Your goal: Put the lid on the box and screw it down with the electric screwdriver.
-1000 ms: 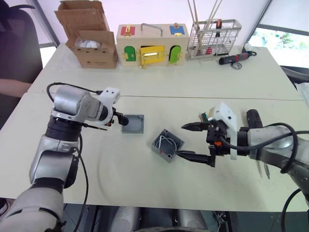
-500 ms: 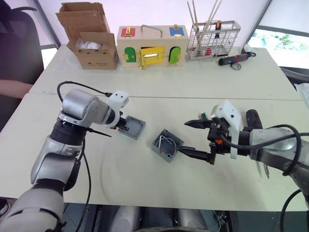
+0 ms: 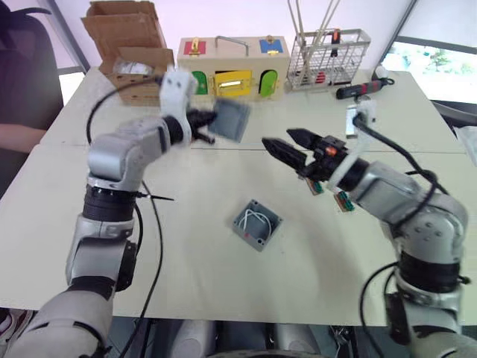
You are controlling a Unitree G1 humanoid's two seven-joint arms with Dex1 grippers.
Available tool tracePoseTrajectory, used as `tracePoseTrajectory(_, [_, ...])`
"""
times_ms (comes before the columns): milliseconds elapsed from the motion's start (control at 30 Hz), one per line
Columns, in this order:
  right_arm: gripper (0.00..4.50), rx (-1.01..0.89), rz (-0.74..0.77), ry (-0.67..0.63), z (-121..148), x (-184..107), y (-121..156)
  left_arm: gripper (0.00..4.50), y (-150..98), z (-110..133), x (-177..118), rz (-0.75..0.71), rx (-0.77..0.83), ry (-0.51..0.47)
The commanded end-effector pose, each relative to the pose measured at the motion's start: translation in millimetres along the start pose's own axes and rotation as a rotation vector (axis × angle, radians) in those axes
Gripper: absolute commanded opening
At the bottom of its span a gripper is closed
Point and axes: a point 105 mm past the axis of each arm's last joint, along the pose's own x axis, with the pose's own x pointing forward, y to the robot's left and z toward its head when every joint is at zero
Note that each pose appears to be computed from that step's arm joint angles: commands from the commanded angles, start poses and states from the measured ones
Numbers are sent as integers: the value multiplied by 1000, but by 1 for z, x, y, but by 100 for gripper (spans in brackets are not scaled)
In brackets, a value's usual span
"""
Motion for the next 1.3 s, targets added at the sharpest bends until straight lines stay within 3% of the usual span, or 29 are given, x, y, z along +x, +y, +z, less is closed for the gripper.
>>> tracePoseTrajectory(33, [450, 25, -15, -66, 17, 15, 2, 5, -12, 30, 2, -53, 14, -185])
tracePoseTrajectory(367, [450, 10, -14, -138, 47, 26, -4, 5, -39, 36, 9, -156, 24, -280])
tracePoseTrajectory(733, [450, -19, 15, -181, 59, 28, 2, 5, -41, 33, 10, -172, 33, -289])
tracePoseTrajectory(1100, [146, -41, 7, -135, 47, 31, 3, 0, -49, 35, 9, -206, 50, -293])
tracePoseTrajectory(1133, [88, -44, 6, -133, 47, 31, 3, 0, -49, 34, 9, -208, 50, -292])
tracePoseTrajectory(1200, [12, -48, 6, -132, 46, 30, 3, 0, -51, 34, 8, -215, 52, -291])
tracePoseTrajectory(1300, [12, -51, 5, -132, 47, 30, 2, 0, -52, 34, 7, -223, 54, -291])
